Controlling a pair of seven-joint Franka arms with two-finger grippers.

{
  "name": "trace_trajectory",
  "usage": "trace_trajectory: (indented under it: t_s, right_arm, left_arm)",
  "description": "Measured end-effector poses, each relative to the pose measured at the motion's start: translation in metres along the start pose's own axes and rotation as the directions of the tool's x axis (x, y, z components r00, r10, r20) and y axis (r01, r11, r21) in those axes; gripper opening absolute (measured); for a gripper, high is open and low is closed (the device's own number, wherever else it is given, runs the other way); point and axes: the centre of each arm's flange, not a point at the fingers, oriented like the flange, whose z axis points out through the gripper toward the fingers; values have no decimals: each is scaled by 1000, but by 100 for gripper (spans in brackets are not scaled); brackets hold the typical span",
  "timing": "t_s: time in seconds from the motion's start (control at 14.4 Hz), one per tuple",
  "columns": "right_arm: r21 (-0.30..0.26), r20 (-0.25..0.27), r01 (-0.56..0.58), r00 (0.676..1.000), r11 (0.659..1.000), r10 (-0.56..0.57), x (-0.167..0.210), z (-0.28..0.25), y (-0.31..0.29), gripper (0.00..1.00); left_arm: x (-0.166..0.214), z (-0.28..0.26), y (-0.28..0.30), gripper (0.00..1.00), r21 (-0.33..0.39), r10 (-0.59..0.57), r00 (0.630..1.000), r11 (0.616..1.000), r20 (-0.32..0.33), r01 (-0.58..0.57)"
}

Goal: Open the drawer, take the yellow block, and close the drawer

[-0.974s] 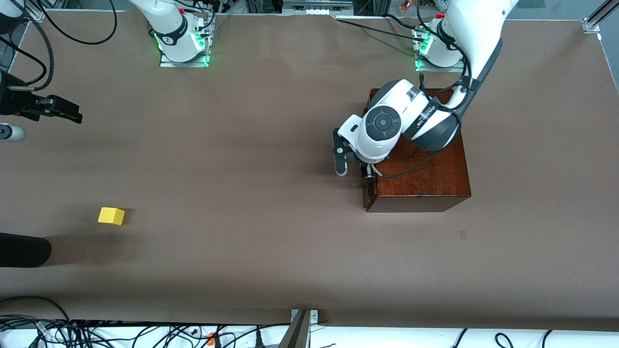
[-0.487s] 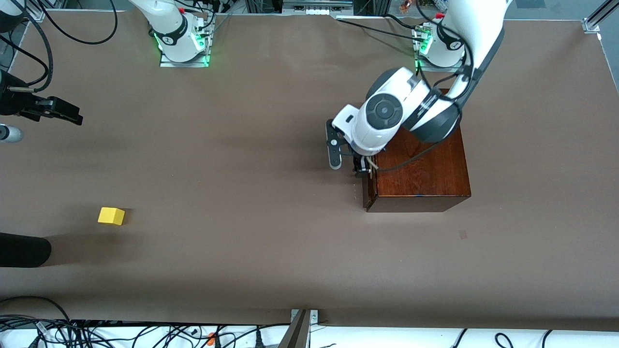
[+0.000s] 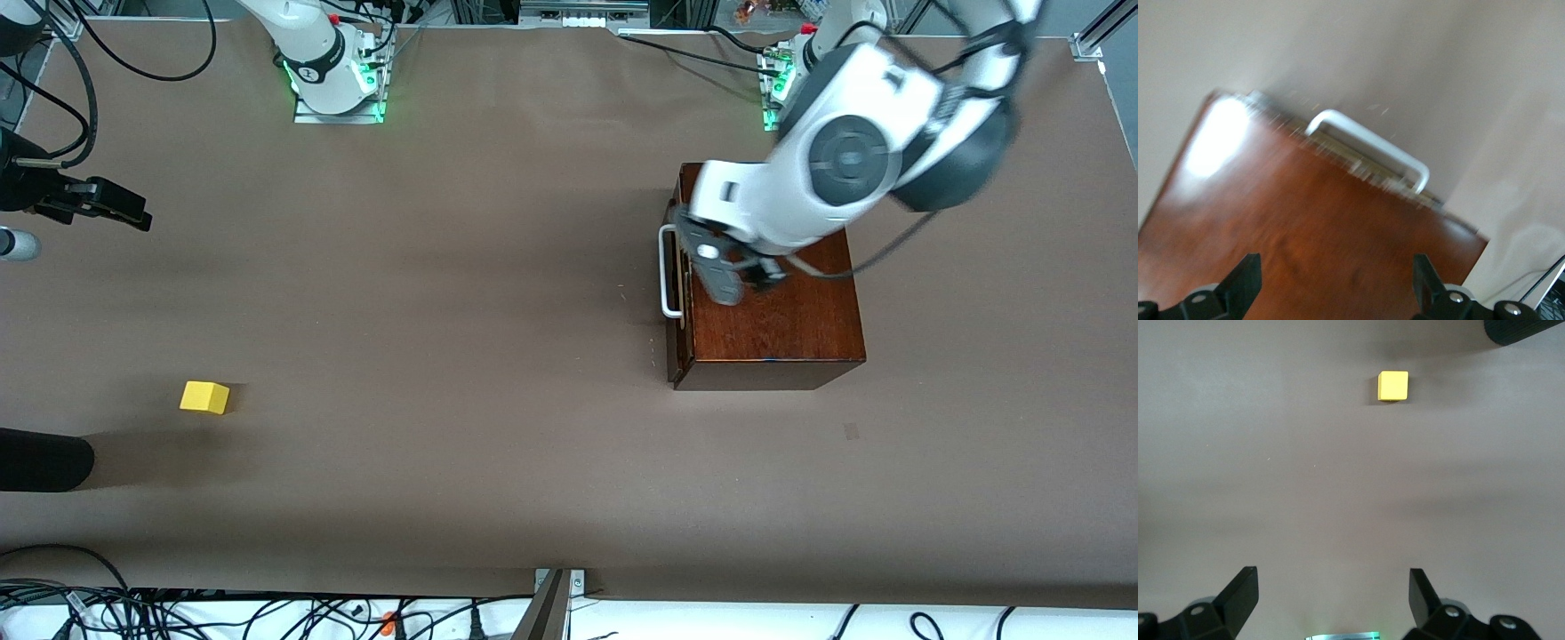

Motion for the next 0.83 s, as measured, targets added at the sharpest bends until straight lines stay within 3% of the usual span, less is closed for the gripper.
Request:
trace_trajectory:
  t_s: [0.21,0.56,0.7,0.83]
  right_arm:
    - [4,2,0,1000,1000,0,0,1,0,100]
    - [25,8,-9,1000,1000,9,2,4,2,100]
    - [26,7,-9,1000,1000,9,2,4,2,100]
    - [26,7,-9,1000,1000,9,2,4,2,100]
  left_arm:
    - [-49,-35,-40,100,31,-149,989,988,16,149]
    - [-125,-86,-74,100,68,-370,928,926,-36,372]
    - [-156,-105,-86,100,77,-506,858,855,-89,512]
    - [-172,-113,-87,100,67,-643,749,750,-161,658]
